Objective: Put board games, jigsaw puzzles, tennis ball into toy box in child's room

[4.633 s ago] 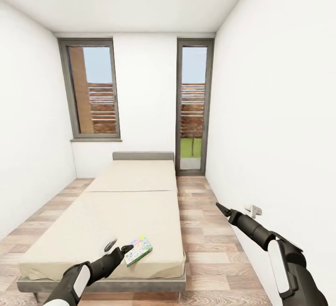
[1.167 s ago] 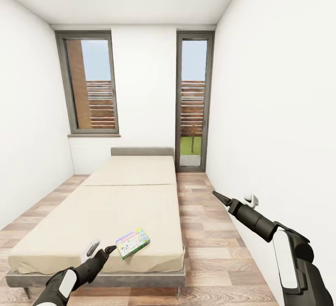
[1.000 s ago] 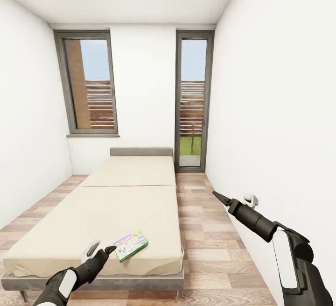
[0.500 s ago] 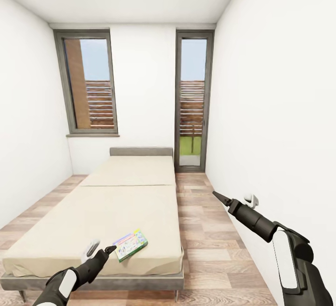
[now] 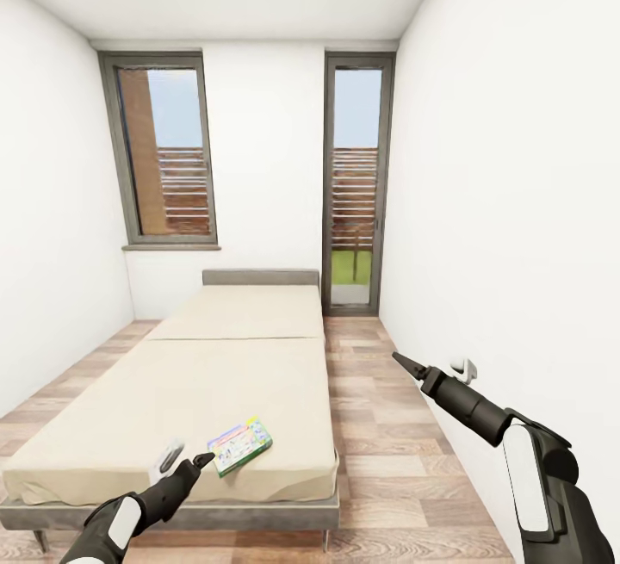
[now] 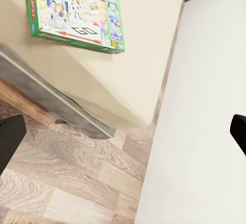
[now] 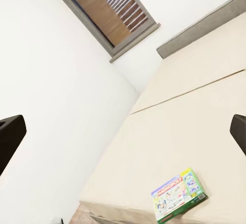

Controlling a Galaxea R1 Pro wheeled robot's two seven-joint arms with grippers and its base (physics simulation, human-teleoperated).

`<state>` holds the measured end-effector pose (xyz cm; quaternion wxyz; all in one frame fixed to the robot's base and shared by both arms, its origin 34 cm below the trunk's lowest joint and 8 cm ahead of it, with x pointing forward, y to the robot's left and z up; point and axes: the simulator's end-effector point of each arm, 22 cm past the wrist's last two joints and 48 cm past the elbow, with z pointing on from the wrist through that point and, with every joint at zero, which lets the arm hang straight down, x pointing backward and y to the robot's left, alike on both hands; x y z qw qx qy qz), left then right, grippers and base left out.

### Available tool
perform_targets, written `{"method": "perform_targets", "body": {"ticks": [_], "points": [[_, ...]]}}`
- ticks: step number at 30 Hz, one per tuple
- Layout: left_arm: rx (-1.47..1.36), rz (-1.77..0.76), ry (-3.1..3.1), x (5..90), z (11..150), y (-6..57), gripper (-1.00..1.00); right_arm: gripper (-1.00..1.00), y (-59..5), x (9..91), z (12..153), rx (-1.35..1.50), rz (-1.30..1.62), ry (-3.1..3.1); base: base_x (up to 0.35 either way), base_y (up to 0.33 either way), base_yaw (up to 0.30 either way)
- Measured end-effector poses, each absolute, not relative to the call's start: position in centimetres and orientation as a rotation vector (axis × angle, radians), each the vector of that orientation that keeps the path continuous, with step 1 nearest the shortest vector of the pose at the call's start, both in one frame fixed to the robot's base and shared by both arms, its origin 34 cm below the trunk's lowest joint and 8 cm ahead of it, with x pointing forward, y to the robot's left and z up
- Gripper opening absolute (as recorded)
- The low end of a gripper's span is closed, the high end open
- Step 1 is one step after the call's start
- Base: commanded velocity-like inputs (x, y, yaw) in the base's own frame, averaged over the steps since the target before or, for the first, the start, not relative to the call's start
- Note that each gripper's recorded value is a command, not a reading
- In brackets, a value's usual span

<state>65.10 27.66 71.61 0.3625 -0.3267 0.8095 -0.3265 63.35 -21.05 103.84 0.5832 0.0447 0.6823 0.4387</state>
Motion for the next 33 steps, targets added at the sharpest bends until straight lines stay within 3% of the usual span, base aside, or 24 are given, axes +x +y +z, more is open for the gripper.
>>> {"method": "perform_targets", "body": {"ticks": [33], "points": [[-0.938, -0.91, 2.046, 64.3, 66.6, 31.0, 1.0, 1.0, -21.0, 62.8, 98.0, 0.101, 1.029, 1.59, 0.0, 0.0, 0.0]]}}
